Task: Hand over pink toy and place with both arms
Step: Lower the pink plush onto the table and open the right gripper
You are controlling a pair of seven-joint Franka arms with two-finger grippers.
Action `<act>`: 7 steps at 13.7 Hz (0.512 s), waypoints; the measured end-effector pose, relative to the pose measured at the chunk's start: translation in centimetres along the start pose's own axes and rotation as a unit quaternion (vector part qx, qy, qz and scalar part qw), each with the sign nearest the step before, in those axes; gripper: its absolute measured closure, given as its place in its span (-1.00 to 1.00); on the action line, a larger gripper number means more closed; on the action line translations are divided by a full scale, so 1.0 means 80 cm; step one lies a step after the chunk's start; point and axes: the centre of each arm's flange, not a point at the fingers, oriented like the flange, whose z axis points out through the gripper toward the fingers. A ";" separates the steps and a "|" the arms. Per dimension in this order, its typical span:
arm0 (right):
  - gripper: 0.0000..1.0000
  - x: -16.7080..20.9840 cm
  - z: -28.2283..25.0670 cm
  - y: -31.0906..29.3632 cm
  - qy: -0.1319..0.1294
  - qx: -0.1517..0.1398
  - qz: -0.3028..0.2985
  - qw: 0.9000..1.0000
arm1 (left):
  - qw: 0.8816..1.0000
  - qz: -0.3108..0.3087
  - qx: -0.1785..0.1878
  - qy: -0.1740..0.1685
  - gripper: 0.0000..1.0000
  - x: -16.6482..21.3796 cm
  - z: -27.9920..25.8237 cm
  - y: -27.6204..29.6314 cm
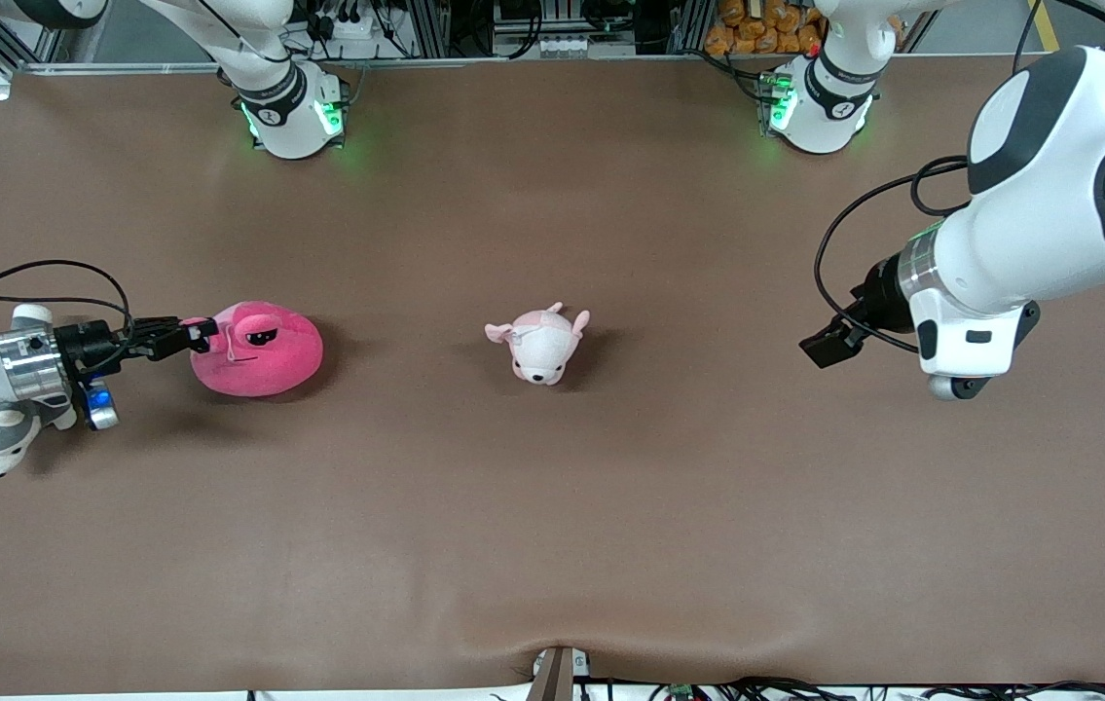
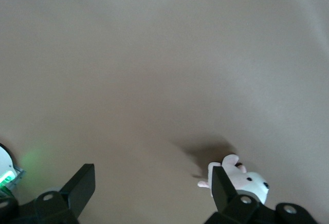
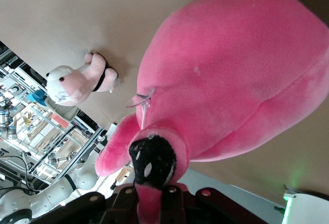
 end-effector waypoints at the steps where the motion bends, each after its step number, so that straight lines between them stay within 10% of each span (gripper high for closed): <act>1: 0.81 0.005 0.001 0.012 -0.003 0.002 -0.001 1.000 | 1.000 0.005 0.001 -0.001 -1.00 0.001 0.003 0.001; 4: 0.67 0.013 0.005 0.031 -0.008 -0.011 -0.012 1.000 | 1.000 0.009 0.006 -0.007 -1.00 0.005 0.013 0.004; 7: 0.03 0.016 -0.001 0.032 0.007 -0.029 -0.024 0.999 | 0.999 0.030 0.005 -0.008 -1.00 0.007 0.014 0.004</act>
